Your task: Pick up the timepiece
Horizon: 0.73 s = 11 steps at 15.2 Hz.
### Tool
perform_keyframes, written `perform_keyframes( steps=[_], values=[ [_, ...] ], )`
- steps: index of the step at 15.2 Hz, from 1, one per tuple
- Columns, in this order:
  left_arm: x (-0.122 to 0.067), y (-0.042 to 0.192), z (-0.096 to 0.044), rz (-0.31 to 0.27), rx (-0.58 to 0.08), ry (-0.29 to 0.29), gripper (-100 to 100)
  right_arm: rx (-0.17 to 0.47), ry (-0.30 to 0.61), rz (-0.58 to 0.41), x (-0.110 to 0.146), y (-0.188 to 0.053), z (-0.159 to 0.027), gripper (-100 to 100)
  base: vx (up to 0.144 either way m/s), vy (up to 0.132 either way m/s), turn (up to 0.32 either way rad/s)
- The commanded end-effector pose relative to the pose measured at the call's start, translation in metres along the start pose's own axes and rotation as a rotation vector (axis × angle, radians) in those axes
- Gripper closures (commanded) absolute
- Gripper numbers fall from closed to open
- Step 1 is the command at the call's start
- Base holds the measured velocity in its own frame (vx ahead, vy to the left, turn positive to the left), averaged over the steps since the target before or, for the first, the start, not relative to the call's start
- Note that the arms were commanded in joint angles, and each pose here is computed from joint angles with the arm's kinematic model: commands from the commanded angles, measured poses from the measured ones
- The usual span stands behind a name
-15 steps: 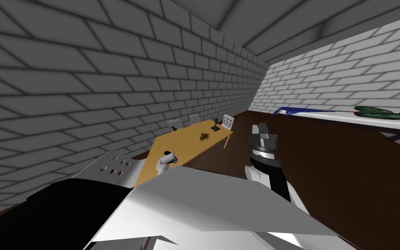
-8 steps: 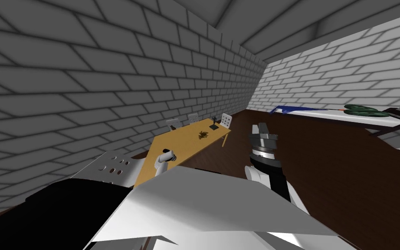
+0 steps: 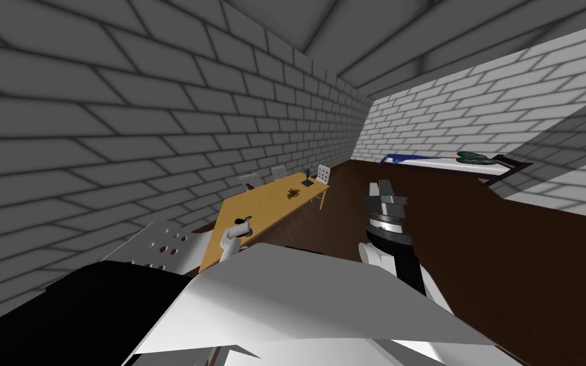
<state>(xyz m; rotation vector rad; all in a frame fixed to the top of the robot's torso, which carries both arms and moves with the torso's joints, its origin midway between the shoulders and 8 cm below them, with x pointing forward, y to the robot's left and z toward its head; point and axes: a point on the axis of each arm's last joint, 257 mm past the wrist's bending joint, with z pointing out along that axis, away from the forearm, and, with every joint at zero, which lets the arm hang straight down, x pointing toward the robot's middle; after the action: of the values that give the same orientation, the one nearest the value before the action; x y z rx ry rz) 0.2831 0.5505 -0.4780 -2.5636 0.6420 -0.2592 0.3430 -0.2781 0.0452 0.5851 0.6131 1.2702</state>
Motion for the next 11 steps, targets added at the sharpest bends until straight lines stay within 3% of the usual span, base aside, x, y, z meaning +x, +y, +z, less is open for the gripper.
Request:
perform_keyframes(
  steps=[1, 4, 11],
  values=[
    [-0.021, -0.005, 0.004, 0.003, 0.001, -0.046, -100, 0.0, 0.0, 0.0, 0.0, 0.0, 0.0, 0, 0.052, -0.029, -0.057],
    [-0.058, -0.003, 0.01, 0.025, -0.024, -0.136, -100, 0.0, 0.0, 0.0, 0.0, 0.0, 0.0, 0, 0.137, -0.022, -0.096],
    [-0.118, 0.005, 0.012, 0.077, -0.085, -0.294, -100, 0.0, 0.0, 0.0, 0.0, 0.0, 0.0, 0, 0.181, 0.009, -0.086]
  ],
)
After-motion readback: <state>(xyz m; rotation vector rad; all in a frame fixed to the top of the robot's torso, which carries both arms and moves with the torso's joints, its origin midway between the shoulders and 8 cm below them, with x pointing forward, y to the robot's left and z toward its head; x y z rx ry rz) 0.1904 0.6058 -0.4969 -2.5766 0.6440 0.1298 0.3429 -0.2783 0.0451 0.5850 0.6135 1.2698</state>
